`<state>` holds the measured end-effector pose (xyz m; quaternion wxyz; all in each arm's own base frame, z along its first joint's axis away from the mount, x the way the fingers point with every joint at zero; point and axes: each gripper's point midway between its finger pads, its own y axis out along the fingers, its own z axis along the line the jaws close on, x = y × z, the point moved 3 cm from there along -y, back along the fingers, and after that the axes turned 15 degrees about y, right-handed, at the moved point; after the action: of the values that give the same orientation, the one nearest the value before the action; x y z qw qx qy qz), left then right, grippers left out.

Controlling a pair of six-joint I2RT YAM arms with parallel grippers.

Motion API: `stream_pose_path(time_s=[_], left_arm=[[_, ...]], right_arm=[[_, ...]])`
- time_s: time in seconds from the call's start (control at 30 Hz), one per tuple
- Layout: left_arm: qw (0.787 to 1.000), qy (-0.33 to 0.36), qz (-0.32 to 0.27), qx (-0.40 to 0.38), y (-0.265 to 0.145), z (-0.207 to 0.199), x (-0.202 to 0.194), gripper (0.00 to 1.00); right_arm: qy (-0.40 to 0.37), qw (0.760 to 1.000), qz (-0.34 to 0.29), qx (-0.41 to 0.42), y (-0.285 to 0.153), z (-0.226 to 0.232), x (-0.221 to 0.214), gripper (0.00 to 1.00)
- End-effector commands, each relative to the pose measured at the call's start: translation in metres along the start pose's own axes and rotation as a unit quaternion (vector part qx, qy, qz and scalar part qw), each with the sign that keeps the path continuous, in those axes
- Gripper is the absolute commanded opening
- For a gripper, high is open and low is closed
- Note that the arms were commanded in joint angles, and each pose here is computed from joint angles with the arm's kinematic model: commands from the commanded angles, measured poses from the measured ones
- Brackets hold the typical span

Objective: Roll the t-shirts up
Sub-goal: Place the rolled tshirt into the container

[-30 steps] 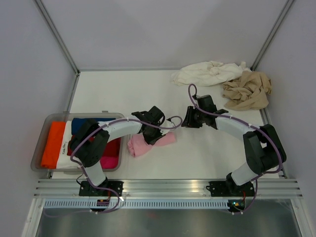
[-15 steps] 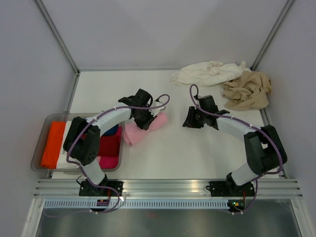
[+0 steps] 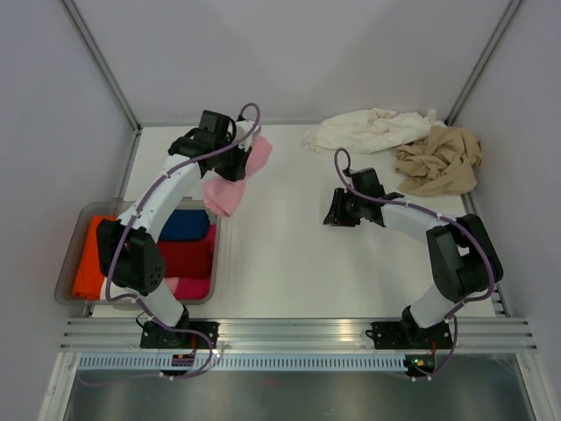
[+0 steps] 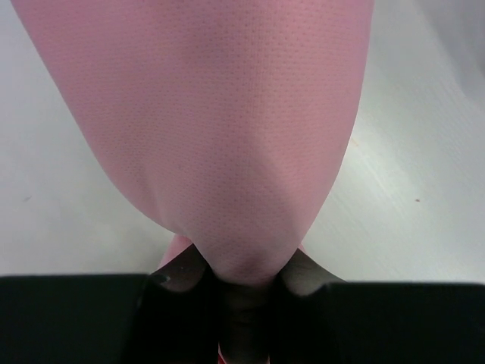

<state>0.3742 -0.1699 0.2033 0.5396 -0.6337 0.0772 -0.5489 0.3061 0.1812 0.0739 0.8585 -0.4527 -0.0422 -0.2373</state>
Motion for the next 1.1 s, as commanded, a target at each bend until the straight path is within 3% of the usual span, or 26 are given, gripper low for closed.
stream_pose_path(time_s=[0.0, 0.17, 0.4, 0.57, 0.7, 1.07], left_arm=[[0.994, -0.052, 0.003, 0.091, -0.059, 0.040, -0.015, 0.02], [0.975, -0.101, 0.029, 0.197, -0.125, 0.070, -0.074, 0.02], [0.921, -0.205, 0.109, 0.314, -0.199, 0.096, -0.185, 0.02], [0.892, -0.255, 0.171, 0.332, -0.208, 0.089, -0.267, 0.02], [0.882, -0.263, 0.216, 0.326, -0.198, 0.077, -0.313, 0.02], [0.877, -0.221, 0.254, 0.343, -0.202, 0.090, -0.349, 0.02]], right_arm=[[-0.016, 0.999, -0.020, 0.030, 0.005, 0.020, 0.023, 0.37], [-0.024, 0.999, -0.018, 0.038, 0.015, 0.031, 0.036, 0.37], [-0.023, 0.999, -0.005, 0.037, 0.024, 0.037, 0.043, 0.37], [-0.026, 0.999, -0.002, 0.031, 0.023, 0.037, 0.044, 0.37], [-0.026, 0.999, 0.003, 0.023, 0.022, 0.034, 0.043, 0.37], [-0.029, 0.999, 0.005, 0.015, 0.016, 0.032, 0.039, 0.37]])
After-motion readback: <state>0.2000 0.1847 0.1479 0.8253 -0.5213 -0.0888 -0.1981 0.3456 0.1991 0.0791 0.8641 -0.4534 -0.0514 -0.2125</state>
